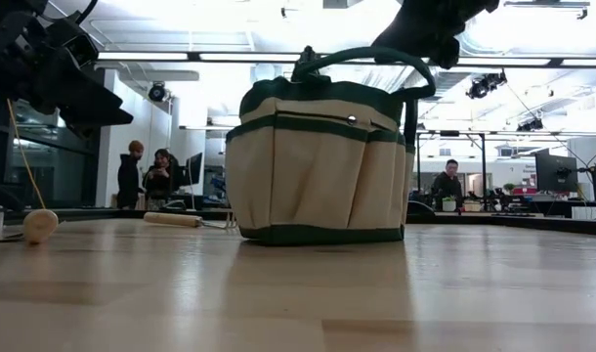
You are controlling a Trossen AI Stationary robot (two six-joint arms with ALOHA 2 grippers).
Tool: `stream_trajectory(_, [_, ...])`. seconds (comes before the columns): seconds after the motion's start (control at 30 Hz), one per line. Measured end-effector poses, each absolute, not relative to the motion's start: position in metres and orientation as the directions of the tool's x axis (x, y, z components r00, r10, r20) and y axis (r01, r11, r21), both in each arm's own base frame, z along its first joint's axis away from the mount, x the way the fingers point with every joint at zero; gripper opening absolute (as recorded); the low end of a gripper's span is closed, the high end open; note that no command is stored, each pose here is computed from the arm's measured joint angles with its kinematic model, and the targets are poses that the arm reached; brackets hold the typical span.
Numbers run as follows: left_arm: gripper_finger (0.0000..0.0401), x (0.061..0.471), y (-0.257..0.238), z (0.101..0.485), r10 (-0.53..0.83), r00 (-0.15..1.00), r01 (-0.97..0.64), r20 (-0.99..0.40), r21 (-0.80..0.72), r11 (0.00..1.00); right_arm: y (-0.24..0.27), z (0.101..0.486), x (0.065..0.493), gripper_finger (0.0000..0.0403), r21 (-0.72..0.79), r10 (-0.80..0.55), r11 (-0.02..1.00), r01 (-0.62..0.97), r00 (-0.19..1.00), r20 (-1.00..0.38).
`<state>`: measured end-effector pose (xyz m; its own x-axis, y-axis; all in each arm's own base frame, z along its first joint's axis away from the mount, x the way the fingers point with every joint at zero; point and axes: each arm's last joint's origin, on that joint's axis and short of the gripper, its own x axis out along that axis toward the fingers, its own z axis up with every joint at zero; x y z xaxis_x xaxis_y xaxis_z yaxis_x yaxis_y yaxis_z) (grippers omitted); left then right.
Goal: Pick & Place Garden tools in Gardening bag
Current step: Put the green shears into the brown gardening bag
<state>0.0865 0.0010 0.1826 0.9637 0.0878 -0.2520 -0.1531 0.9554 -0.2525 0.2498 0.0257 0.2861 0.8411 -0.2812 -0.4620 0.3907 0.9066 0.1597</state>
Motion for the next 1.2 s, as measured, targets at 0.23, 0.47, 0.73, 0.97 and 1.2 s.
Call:
stream_trajectory(0.23, [0.018, 0.086, 0.001, 0.182, 0.074, 0.963, -0.142, -0.26, -0.255, 0.956, 0.022, 0.288, 0.233, 0.0098, 0.139, -0.335, 0.877, 0.46, 0.793, -0.509])
stream_trajectory(0.47, [0.018, 0.086, 0.001, 0.182, 0.073, 0.963, -0.142, -0.26, -0.258, 0.956, 0.019, 0.288, 0.22, 0.0092, 0.131, -0.366, 0.849, 0.511, 0.75, -0.551])
stream_trajectory(0.73, [0.018, 0.086, 0.0, 0.181, 0.063, 0.962, -0.134, -0.267, -0.259, 0.956, 0.018, 0.284, 0.213, 0.0091, 0.127, -0.377, 0.826, 0.549, 0.706, -0.599])
stream_trajectory(0.97, [0.018, 0.085, -0.003, 0.179, -0.05, 0.954, -0.04, -0.295, -0.291, 0.956, 0.018, 0.265, 0.209, 0.0091, 0.132, -0.38, 0.801, 0.584, 0.666, -0.642])
stream_trajectory(1.2, [0.018, 0.087, -0.008, 0.179, -0.211, 0.93, 0.102, -0.299, -0.343, 0.934, 0.021, 0.26, 0.209, 0.0091, 0.157, -0.374, 0.792, 0.59, 0.671, -0.64])
